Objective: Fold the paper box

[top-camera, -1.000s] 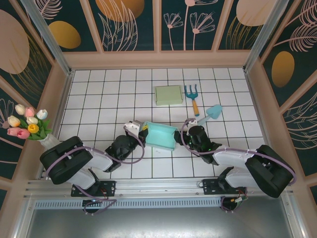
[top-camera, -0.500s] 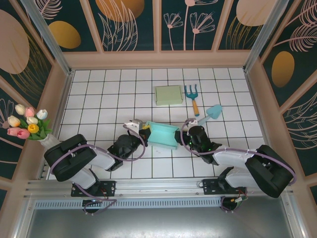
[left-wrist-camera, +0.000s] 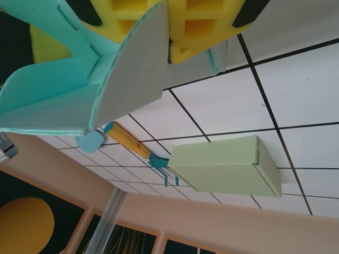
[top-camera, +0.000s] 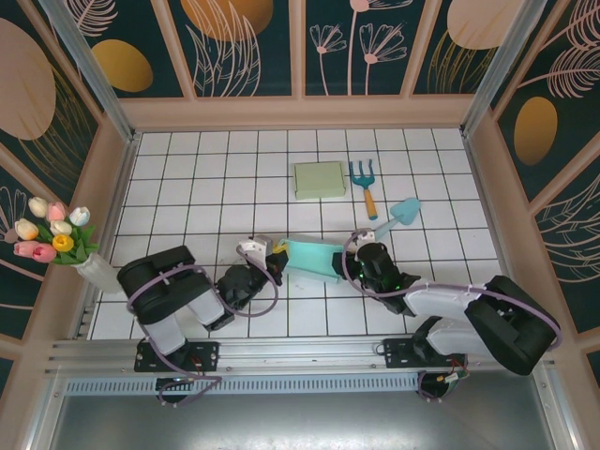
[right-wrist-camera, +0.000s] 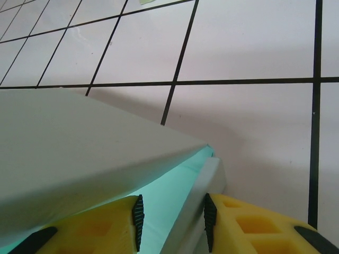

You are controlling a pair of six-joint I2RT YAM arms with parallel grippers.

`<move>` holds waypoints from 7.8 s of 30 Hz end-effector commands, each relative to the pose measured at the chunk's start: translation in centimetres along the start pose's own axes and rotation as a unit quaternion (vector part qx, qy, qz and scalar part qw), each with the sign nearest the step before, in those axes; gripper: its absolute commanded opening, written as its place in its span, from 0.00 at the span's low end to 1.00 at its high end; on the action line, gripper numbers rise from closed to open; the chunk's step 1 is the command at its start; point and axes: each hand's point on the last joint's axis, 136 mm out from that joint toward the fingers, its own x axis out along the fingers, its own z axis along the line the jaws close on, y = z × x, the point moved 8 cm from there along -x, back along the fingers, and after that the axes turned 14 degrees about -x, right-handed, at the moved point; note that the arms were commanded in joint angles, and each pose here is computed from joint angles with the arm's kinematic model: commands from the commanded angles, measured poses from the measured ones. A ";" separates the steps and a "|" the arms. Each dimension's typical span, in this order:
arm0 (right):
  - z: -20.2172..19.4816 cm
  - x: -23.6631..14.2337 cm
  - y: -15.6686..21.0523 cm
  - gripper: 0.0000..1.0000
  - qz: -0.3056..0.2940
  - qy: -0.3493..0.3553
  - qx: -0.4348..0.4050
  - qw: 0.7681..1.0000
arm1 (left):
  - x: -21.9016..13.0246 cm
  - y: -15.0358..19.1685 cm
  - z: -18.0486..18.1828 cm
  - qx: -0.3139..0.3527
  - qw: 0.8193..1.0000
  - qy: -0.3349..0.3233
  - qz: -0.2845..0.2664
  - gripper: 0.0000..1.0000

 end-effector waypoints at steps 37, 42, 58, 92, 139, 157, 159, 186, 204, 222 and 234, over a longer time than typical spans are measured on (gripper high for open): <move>-0.4 -11.8 -12.9 0.47 -0.212 0.137 0.033 0.967 | -0.3 -2.9 -1.1 0.083 0.992 -0.091 0.030 0.23; 1.1 -10.2 -16.1 0.52 -0.175 0.140 -0.030 0.974 | 1.1 -4.5 -3.4 0.168 0.984 -0.041 0.046 0.48; 1.0 -5.6 -15.5 0.52 -0.127 0.097 -0.047 0.986 | 2.8 -14.0 -5.7 -0.089 0.996 -0.024 -0.020 0.91; -6.6 -8.2 -13.8 0.86 -0.138 0.164 0.233 0.949 | 9.5 -12.6 -2.6 -0.257 0.920 -0.293 0.048 0.98; -2.1 -2.6 -9.1 0.75 -0.026 -0.035 0.403 0.914 | 10.0 -6.3 -5.2 -0.459 0.843 -0.247 0.131 0.86; -1.6 -2.5 -6.5 0.68 -0.011 -0.010 0.380 0.925 | 7.4 -3.0 -2.8 -0.438 0.841 -0.287 0.135 0.78; -1.5 -2.6 -6.1 0.68 -0.009 -0.001 0.369 0.929 | 6.9 -2.8 -2.3 -0.433 0.842 -0.294 0.130 0.78; -1.7 0.3 -3.2 0.71 0.084 0.119 0.200 0.969 | 5.7 -1.3 0.0 -0.366 0.847 -0.362 0.131 0.79; 1.0 0.6 -4.7 0.70 0.066 0.129 0.144 0.979 | 5.0 -0.5 2.1 -0.250 0.863 -0.418 0.134 0.81; 1.1 2.9 -1.7 0.65 0.115 0.108 0.094 0.983 | 5.6 -4.5 -0.7 -0.192 0.909 -0.350 0.121 0.90; 0.8 2.4 -1.3 0.64 0.110 0.108 0.088 0.984 | 8.1 -3.1 -2.7 -0.159 0.918 -0.279 0.234 0.98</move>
